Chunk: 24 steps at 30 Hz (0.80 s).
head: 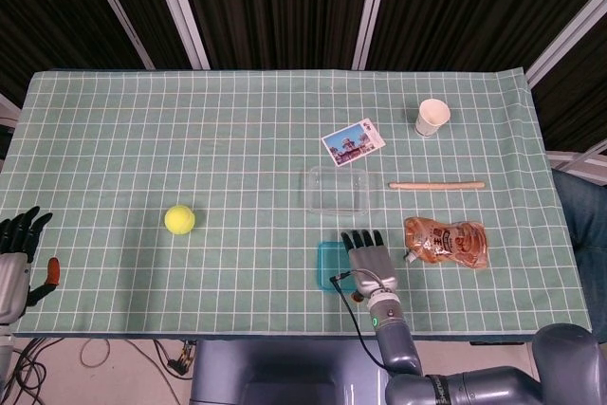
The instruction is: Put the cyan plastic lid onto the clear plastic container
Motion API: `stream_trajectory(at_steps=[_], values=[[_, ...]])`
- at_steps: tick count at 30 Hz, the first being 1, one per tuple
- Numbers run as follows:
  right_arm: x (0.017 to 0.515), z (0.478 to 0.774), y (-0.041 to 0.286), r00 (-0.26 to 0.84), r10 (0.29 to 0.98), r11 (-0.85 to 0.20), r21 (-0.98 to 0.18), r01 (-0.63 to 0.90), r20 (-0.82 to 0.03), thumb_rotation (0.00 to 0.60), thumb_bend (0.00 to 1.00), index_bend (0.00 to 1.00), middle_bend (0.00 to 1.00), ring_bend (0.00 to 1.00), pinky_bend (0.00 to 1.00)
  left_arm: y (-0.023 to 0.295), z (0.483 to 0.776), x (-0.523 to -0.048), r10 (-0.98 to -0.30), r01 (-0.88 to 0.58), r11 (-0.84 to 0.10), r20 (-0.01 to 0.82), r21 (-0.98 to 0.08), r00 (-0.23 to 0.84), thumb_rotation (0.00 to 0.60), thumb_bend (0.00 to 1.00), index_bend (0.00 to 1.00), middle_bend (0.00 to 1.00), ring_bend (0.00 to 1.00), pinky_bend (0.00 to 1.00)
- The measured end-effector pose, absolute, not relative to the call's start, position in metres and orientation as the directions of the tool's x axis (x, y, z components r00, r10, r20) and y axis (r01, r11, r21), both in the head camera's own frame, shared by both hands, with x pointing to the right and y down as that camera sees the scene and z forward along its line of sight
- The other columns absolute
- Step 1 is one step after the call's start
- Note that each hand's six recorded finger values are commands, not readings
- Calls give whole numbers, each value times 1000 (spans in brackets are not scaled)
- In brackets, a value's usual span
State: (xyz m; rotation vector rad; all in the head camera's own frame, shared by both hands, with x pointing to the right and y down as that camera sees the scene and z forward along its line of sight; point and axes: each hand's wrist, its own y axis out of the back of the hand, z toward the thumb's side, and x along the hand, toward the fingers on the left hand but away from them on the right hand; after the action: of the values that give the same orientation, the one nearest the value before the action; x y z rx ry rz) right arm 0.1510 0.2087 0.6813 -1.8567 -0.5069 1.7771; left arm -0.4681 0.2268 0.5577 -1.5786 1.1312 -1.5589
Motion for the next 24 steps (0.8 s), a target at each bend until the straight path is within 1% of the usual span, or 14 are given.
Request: stream_trajectory(at_steps=[4, 17, 24], values=[[151, 682, 209, 63, 592, -799, -595, -88, -804, 600, 117, 0, 151, 0, 0, 227, 558, -468, -896, -138, -425, 437, -894, -73, 600, 545, 99, 0, 0, 0], [152, 685, 210, 53, 578, -810, -580, -91, -815, 600, 117, 0, 160, 0, 0, 227, 558, -468, -895, -136, -428, 440, -894, -75, 600, 545, 99, 0, 0, 0], [149, 685, 210, 58, 582, -807, -585, -81, -811, 600, 117, 0, 162, 0, 0, 227, 558, -468, -895, -135, -427, 439, -894, -74, 600, 545, 99, 0, 0, 0]])
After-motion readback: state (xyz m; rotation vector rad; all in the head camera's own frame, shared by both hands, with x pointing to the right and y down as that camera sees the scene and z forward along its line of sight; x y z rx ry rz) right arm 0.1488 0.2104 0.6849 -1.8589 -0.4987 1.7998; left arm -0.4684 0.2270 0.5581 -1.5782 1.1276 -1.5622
